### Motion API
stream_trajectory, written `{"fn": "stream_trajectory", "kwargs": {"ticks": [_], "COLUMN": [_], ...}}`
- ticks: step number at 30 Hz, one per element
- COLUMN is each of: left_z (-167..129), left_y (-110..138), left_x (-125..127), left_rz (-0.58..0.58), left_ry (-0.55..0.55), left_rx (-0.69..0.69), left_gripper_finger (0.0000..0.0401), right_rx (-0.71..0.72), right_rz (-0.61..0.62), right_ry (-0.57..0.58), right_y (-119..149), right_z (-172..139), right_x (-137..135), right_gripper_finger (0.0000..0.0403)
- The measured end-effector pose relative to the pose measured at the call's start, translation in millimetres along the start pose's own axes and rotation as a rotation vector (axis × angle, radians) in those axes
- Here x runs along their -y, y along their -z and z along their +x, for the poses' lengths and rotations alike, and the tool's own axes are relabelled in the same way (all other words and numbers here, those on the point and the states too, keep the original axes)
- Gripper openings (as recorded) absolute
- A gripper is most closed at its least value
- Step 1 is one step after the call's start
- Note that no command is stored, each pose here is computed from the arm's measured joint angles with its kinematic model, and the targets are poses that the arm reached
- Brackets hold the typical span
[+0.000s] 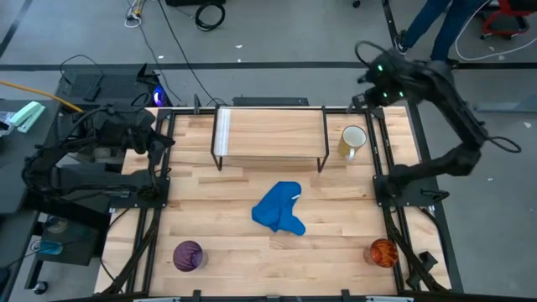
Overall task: Stack small to large cups/mugs on shelf
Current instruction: Move the yellow mug to the center of the table
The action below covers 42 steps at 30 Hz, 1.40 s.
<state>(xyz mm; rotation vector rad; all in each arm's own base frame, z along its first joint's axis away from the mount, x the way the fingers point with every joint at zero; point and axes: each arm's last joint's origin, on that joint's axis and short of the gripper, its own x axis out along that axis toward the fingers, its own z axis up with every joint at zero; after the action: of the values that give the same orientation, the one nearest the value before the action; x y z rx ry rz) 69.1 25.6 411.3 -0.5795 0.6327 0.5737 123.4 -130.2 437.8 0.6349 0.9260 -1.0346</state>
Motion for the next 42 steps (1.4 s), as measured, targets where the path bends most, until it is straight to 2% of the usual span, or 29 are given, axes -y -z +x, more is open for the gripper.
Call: {"fn": "stream_trajectory", "kwargs": {"ticks": [8, 12, 16, 22, 25, 31, 42], "left_z": [-0.2, -0.3, -0.3, 4.0, 14.7, 40.5, 72.1], "left_y": [4.9, 7.0, 7.0, 8.9, 15.5, 28.9, 44.8], "left_x": [-2.8, -4.1, -4.1, -4.9, -7.6, -12.7, -18.6], "left_rz": [0.004, 0.007, 0.01, 0.017, 0.023, 0.031, 0.02], "left_ry": [-0.029, -0.042, -0.043, -0.054, -0.09, -0.144, -0.186], "left_rx": [-0.051, -0.072, -0.072, -0.087, -0.15, -0.253, -0.335], "left_gripper_finger": [0.0074, 0.0074, 0.0069, 0.0074, 0.0078, 0.0078, 0.0084], "right_rx": [-0.145, -0.232, -0.338, -0.324, -0.338, -0.266, -0.339], "right_rz": [0.124, 0.114, 0.046, 0.056, 0.051, 0.11, 0.121], "right_ry": [0.007, 0.007, 0.027, 0.066, 0.079, 0.07, 0.091], "right_y": [-30.8, -20.2, -0.1, 10.7, 16.0, 14.0, 14.8], "right_z": [43.0, 61.1, 81.8, 91.7, 96.2, 96.5, 104.0], "right_x": [29.6, 30.2, 27.6, 23.4, 24.4, 24.0, 23.5], "right_gripper_finger": [0.0052, 0.0052, 0.0052, 0.0052, 0.0052, 0.0052, 0.0052]}}
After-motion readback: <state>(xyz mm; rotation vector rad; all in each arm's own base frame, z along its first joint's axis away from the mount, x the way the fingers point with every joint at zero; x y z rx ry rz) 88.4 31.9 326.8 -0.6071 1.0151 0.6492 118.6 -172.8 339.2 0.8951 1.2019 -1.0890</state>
